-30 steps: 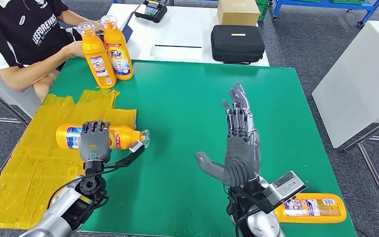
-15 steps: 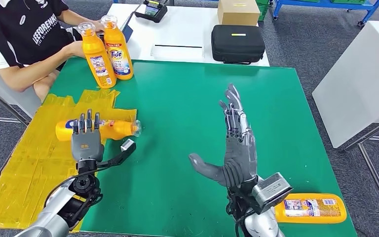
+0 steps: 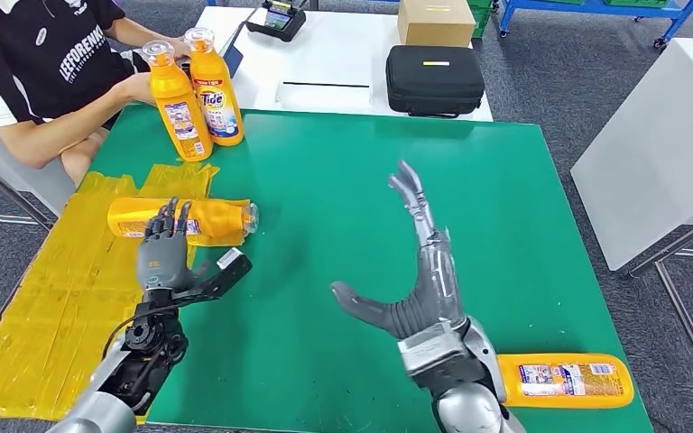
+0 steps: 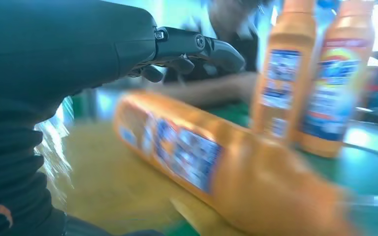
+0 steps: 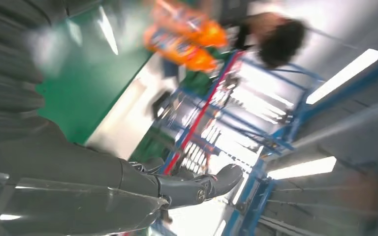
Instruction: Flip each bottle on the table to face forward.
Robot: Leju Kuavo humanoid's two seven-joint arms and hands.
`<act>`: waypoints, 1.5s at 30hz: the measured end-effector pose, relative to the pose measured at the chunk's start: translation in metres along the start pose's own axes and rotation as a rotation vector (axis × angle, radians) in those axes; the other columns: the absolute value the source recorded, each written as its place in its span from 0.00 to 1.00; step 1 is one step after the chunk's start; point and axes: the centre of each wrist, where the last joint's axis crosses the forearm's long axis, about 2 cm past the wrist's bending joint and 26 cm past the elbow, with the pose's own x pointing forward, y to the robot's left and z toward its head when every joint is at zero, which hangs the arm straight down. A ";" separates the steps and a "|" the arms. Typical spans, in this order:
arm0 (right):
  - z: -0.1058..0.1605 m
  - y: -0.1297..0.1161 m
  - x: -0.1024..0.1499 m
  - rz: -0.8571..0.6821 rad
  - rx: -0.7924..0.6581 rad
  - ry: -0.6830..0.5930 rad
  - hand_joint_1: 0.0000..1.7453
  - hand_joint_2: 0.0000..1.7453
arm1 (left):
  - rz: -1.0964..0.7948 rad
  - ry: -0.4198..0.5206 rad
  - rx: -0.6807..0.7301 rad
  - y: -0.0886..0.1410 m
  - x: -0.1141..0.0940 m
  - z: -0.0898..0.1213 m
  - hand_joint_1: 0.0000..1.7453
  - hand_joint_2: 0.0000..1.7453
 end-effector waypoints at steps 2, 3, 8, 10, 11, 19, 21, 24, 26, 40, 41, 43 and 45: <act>0.005 -0.002 -0.003 0.128 0.080 0.022 0.00 1.00 | 0.135 -0.039 -0.005 0.001 0.006 0.002 0.00 1.00; 0.009 -0.003 -0.005 0.193 0.129 0.033 0.00 1.00 | 0.209 -0.058 -0.013 0.002 0.009 0.003 0.00 1.00; 0.041 -0.012 -0.020 0.407 0.342 0.065 0.00 1.00 | 0.563 -0.153 -0.030 0.012 0.027 0.012 0.00 1.00; 0.052 -0.019 -0.026 0.426 0.404 0.063 0.00 1.00 | 0.619 -0.178 -0.016 0.018 0.031 0.014 0.00 1.00; 0.059 -0.023 -0.029 0.425 0.440 0.061 0.00 1.00 | 0.644 -0.192 -0.011 0.020 0.034 0.015 0.00 1.00; 0.111 -0.057 -0.047 0.341 0.610 0.091 0.00 1.00 | 0.723 -0.273 0.023 0.034 0.049 0.023 0.00 1.00; 0.122 -0.061 -0.048 0.315 0.640 0.126 0.00 1.00 | 0.727 -0.280 0.028 0.036 0.051 0.024 0.00 1.00; 0.140 -0.071 -0.051 0.314 0.664 0.210 0.00 1.00 | 0.730 -0.271 0.028 0.037 0.052 0.027 0.00 1.00; 0.151 -0.077 -0.054 0.345 0.661 0.281 0.00 1.00 | 0.732 -0.261 0.027 0.036 0.052 0.030 0.00 1.00; 0.198 -0.120 -0.085 0.507 0.591 0.632 0.00 1.00 | 0.733 -0.248 0.024 0.031 0.051 0.038 0.00 1.00; 0.200 -0.121 -0.085 0.515 0.593 0.649 0.00 1.00 | 0.734 -0.249 0.024 0.031 0.051 0.038 0.00 1.00; 0.204 -0.124 -0.087 0.535 0.594 0.678 0.00 1.00 | 0.735 -0.250 0.022 0.031 0.051 0.038 0.00 1.00; 0.209 -0.130 -0.089 0.562 0.586 0.703 0.00 1.00 | 0.736 -0.252 0.022 0.031 0.052 0.037 0.00 1.00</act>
